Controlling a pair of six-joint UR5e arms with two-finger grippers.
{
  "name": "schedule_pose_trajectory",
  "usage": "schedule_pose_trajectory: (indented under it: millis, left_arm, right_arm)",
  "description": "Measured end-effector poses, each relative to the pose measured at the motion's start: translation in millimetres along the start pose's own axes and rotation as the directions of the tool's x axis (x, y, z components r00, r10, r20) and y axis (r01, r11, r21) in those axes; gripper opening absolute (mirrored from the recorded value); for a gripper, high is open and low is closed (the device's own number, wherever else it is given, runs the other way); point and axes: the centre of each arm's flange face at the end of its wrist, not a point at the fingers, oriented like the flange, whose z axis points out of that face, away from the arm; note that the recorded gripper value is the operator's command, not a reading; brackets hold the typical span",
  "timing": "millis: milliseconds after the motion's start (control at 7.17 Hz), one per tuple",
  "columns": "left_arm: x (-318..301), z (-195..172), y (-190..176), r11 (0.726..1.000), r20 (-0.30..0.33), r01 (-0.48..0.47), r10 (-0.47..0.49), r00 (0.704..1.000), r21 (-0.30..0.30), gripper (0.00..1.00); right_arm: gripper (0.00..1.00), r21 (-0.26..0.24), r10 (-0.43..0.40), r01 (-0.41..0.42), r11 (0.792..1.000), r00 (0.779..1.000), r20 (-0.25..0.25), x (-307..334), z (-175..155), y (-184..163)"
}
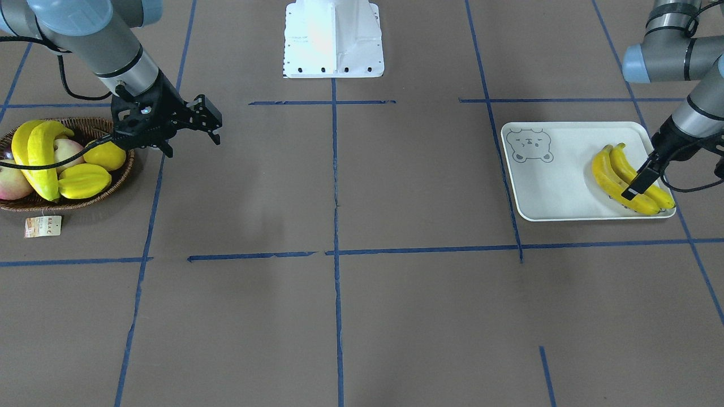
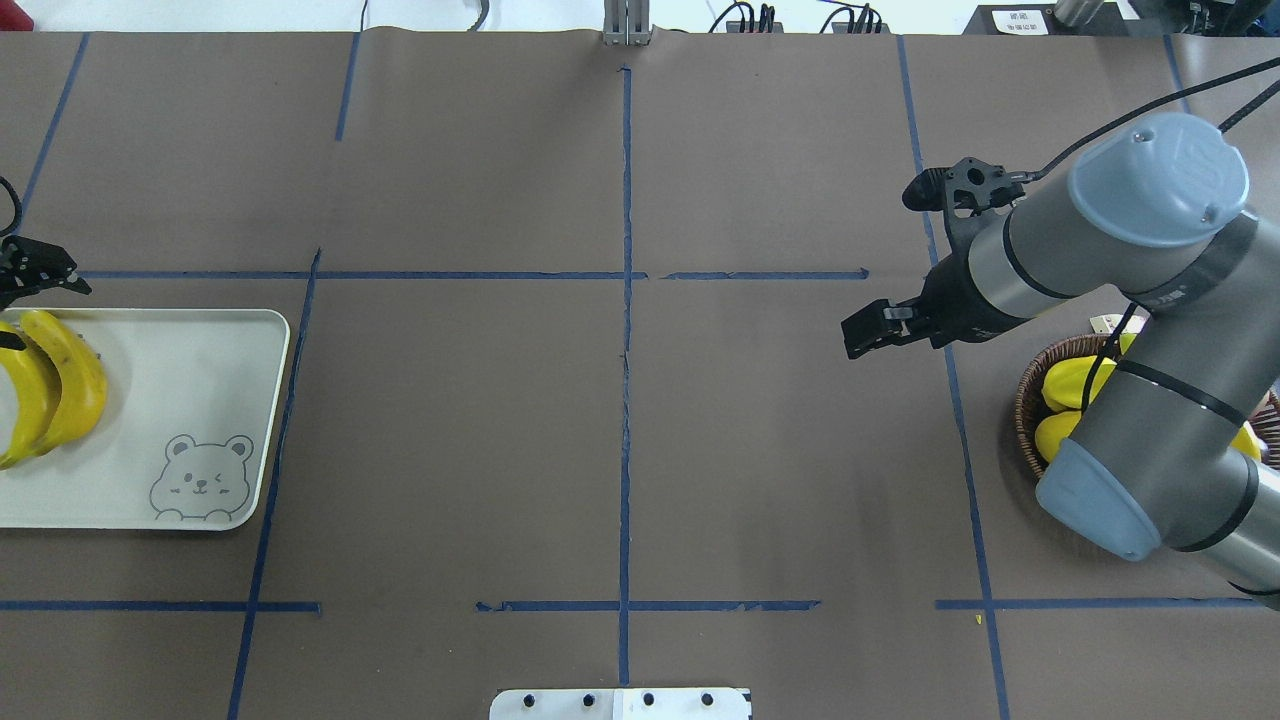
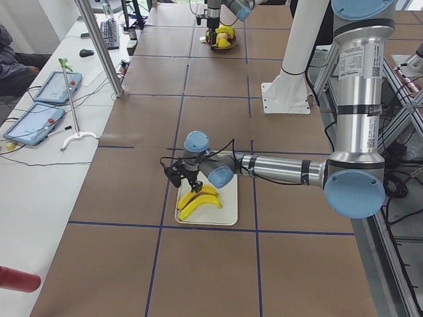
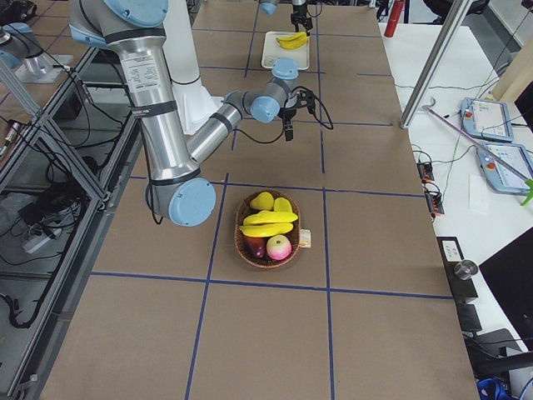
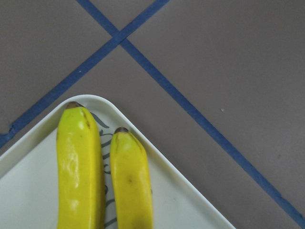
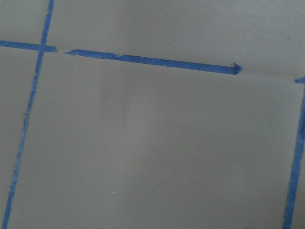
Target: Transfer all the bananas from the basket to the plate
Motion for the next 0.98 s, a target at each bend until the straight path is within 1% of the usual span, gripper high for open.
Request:
schedule_pose_trajectory:
  millis: [279,418,697,976]
  left_arm:
    - [24.8,-21.2,20.5,0.999,-0.055,-0.045,0.044,0.998,-0.023,1.0]
    - [34.0,-26.3,30.7,0.997,-0.073,-0.066,0.064,0.995,-0.032,1.0]
    - [43.7,-24.0,51.5,0.993,-0.084,-0.104,0.099,0.992,-0.059,1.0]
    - [47.1,-20.8,60.2,0.99,-0.085,-0.118,0.112,0.99,-0.071,1.0]
  right_arm:
    - [1.0,-0.03,-0.083,0.081,0.996,0.995,-0.061,65.7,-4.7,37.7]
    - [1.0,-0.033,-0.11,0.108,0.994,0.991,-0.077,99.3,-10.3,57.2]
    - [1.0,-0.018,-0.126,0.124,0.992,0.988,-0.085,156.8,-19.9,94.1]
    - [1.0,-0.02,-0.139,0.137,0.99,0.984,-0.111,192.4,-25.4,112.0]
